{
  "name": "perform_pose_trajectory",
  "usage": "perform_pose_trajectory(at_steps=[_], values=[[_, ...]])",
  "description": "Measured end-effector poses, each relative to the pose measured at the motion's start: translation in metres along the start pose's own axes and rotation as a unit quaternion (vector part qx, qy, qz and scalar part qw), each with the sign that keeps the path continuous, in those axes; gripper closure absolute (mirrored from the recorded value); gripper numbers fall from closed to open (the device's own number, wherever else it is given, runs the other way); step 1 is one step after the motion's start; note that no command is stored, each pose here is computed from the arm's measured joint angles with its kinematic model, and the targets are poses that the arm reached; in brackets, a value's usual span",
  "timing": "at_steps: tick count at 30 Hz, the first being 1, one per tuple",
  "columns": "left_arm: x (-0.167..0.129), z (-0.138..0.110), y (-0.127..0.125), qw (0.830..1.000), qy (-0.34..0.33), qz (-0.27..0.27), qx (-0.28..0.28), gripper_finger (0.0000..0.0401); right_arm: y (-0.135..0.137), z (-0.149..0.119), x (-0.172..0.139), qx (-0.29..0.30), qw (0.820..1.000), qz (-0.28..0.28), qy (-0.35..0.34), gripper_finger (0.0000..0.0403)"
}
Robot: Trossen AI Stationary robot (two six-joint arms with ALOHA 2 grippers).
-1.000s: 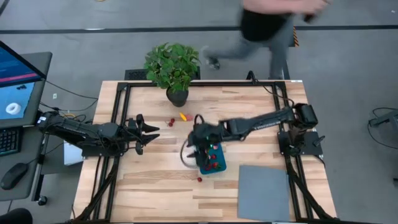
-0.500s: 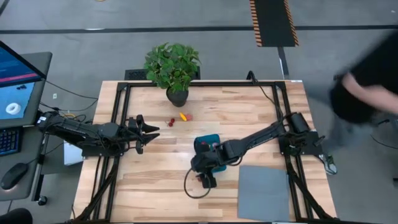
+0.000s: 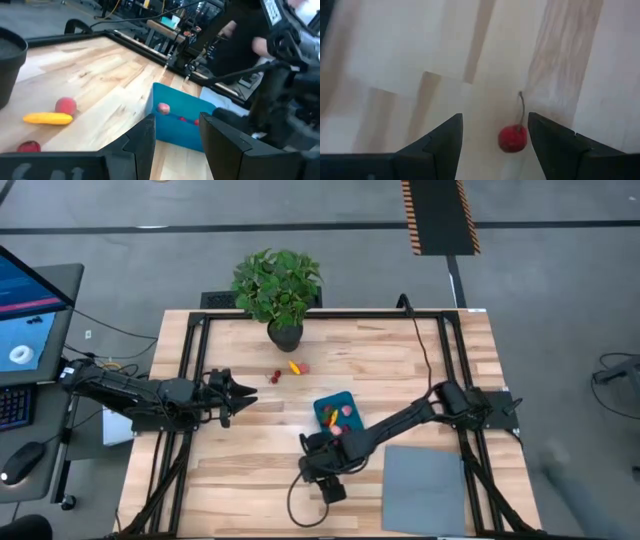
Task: Pick and placing Produce into tupperware
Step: Put the bottom cherry into the blue bin
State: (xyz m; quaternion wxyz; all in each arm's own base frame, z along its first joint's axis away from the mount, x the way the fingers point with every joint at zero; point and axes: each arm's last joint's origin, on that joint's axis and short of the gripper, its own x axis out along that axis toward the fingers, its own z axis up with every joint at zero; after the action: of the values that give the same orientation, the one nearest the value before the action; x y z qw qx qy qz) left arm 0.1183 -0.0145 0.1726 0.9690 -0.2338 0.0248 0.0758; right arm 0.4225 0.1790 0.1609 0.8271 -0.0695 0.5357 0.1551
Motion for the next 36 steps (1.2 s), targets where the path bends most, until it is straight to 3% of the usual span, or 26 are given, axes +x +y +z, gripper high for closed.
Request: perform_pose_trajectory(at_steps=[9,25,36], values=[[-0.001,-0.003,-0.002,1.0,0.013,-0.008,-0.011,0.026,-0.014,0.012,0.004,0.013,1.0,-0.005,0.002,0.0159],[-0.001,-0.003,-0.003,1.0,0.016,-0.014,-0.005,0.026,-0.022,0.01,0.004,0.038,0.999,0.013,0.011,0.0254],[-0.001,-0.003,-0.003,1.0,0.019,-0.02,-0.006,0.026,-0.026,0.01,0.003,0.057,0.998,0.023,0.012,0.0244]])
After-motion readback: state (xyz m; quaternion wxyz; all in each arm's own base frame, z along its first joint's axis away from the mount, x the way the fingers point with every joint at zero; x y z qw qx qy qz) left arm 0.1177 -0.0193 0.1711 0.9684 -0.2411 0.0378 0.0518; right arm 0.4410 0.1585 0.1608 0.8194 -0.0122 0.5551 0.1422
